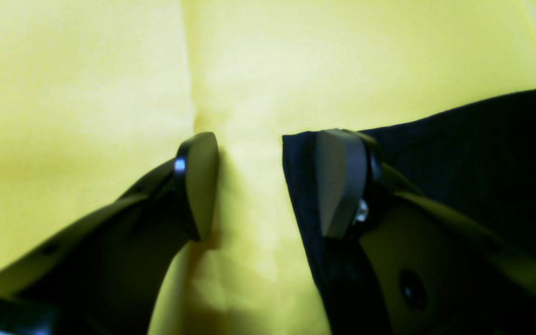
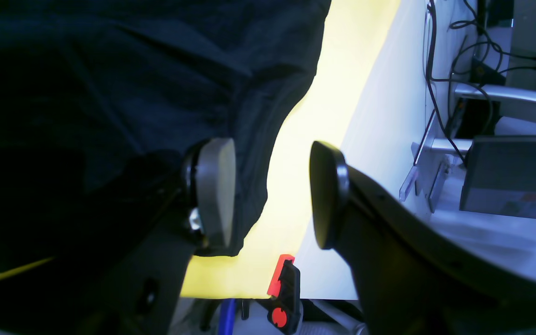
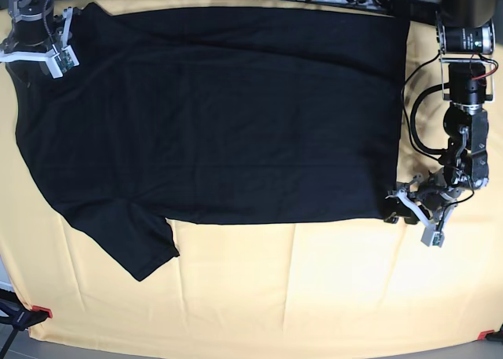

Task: Fold the T-shirt properly
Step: 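Release the shoulder and move the left gripper to the shirt's side edge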

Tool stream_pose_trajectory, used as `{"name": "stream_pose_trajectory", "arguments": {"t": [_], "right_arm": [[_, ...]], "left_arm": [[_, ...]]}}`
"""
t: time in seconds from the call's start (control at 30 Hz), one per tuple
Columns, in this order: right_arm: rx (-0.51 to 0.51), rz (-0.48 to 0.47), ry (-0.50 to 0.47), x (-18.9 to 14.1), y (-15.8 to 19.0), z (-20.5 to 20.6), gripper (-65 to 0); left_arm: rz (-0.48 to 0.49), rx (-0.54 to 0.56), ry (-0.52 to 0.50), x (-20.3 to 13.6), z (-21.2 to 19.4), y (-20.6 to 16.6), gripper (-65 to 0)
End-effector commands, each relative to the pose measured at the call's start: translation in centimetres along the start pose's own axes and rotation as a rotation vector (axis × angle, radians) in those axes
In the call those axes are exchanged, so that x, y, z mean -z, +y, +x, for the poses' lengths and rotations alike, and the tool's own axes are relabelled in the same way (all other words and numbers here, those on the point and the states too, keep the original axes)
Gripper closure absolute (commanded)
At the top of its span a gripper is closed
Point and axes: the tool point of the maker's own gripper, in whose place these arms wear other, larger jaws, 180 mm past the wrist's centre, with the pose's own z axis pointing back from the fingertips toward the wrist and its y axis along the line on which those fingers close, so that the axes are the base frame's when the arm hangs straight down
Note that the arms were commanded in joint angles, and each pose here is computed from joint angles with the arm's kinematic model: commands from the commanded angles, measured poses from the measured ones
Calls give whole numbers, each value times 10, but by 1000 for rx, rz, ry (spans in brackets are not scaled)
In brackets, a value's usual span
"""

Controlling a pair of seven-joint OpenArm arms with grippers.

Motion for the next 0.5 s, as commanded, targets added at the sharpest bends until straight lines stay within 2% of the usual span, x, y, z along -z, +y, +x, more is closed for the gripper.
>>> {"name": "stream_pose_trajectory", "arguments": {"t": [0.0, 0.27, 0.47], "right_arm": [[-12, -29, -24, -2, -8, 5, -287], [-12, -29, -23, -2, -8, 5, -287], [-6, -34, -24, -2, -9, 5, -287]], "left_arm": [[-6, 7, -32, -4, 15, 2, -347], [-93, -16, 7, 6, -7, -27, -347], [-217, -17, 5, 3, -7, -49, -347]]}}
